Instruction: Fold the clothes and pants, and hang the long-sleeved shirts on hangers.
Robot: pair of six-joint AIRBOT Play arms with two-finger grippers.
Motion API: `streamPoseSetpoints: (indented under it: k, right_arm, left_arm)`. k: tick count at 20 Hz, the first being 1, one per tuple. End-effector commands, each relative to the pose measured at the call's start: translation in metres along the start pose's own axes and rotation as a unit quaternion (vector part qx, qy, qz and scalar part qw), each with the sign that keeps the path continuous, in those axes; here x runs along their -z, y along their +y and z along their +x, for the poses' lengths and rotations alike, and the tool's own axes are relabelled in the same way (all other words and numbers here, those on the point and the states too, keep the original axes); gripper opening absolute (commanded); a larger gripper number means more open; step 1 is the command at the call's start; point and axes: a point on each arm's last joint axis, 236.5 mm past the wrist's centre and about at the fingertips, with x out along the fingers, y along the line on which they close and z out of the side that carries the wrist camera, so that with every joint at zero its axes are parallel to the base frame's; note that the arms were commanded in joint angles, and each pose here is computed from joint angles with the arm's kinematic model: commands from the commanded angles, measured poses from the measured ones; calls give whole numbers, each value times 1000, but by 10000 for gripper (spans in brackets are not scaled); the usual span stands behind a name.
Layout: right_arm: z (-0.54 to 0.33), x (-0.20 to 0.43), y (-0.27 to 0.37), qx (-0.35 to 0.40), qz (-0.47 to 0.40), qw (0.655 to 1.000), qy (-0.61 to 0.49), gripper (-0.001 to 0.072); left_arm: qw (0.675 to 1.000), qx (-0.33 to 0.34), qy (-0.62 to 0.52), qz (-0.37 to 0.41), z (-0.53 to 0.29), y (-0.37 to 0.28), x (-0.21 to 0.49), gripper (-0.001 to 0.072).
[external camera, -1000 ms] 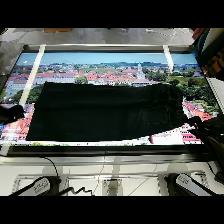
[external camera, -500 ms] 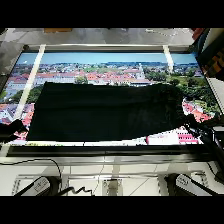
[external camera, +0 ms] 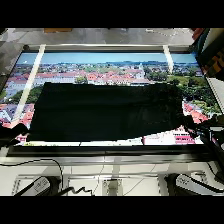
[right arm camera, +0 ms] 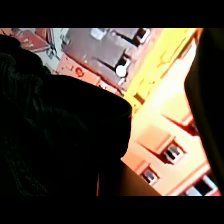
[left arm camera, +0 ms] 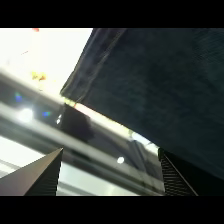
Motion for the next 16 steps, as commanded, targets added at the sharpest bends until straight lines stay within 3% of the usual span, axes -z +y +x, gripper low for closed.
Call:
streamPoseSetpoints:
  k: [1,4,9,13,14,16]
  right_arm:
    - [0,16,4,-9,-47,998,33,51]
    - [-1,27,7,-17,-53,997,55,51]
    - [-2,32,8,-21,-53,996,67,51]
    - [-4,40,11,-26,-71,993,88,51]
    - [-7,43,12,-25,-87,991,101,51]
    - [-18,53,10,-14,-140,979,146,50]
  left_arm:
    - [999,-13,18,-29,17,12,16,618]
    - [997,8,11,-73,36,19,24,593]
    - [973,121,-65,-185,47,-13,-15,592]
    - [975,136,-33,-172,74,-20,-10,545]
    - [978,136,-28,-156,78,-20,-8,423]
    - [980,132,-37,-142,80,-17,-11,109]
